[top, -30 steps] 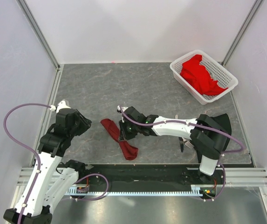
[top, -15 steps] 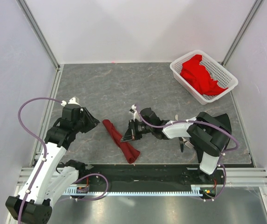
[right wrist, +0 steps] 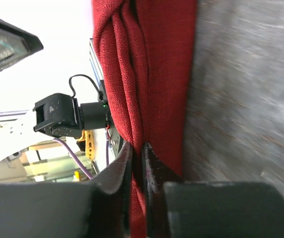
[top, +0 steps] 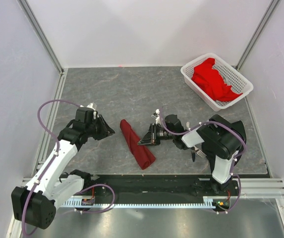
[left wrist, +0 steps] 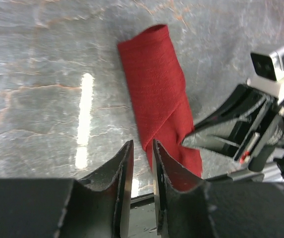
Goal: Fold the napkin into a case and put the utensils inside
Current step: Turn over the smaller rectangle-folded napkin at the center of the board, then move the smaller rectangle folded napkin to the center of the board.
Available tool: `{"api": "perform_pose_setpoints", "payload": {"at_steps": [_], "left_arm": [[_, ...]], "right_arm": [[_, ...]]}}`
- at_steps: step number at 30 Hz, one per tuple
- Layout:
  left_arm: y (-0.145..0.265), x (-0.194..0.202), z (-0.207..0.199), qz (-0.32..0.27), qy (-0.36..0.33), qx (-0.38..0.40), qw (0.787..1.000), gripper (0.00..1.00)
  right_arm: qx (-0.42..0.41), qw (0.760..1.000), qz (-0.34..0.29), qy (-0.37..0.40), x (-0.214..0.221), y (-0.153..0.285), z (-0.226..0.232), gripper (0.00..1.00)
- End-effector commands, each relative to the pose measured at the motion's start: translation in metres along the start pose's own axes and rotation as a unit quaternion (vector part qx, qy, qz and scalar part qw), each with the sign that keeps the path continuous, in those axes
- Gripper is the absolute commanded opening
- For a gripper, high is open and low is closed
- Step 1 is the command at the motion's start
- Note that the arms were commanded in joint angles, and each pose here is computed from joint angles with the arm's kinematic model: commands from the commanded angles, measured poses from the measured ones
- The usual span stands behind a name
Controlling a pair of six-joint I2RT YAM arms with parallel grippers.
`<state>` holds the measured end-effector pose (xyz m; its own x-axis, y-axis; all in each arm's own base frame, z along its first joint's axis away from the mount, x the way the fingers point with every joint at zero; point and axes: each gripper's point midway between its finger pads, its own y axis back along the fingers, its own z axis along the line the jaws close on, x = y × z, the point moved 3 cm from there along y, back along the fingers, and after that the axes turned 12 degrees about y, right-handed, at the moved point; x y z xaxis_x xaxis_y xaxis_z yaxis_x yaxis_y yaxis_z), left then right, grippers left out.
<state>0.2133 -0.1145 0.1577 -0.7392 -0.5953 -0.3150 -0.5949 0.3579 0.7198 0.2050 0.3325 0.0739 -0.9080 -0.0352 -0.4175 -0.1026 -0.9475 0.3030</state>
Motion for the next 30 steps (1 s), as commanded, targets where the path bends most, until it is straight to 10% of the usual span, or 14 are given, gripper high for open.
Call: {"api": "perform_pose_setpoints", "payload": {"at_steps": [1,16,30], "left_arm": [[-0.009,0.003,-0.019,0.018,-0.026,0.051,0.998,0.28],[-0.070,0.028,-0.069,0.087,-0.039,0.080,0.992,0.27],[-0.147,0.032,-0.060,0.119,-0.033,0.038,0.992,0.24]], "right_arm": [[-0.027,0.999,-0.005,0.018,-0.004,0.012,-0.003,0.23],[0.304,0.941,0.062,0.134,-0.033,0.091,-0.041,0.59],[0.316,0.933,0.080,0.151,0.043,0.071,-0.021,0.31]]}}
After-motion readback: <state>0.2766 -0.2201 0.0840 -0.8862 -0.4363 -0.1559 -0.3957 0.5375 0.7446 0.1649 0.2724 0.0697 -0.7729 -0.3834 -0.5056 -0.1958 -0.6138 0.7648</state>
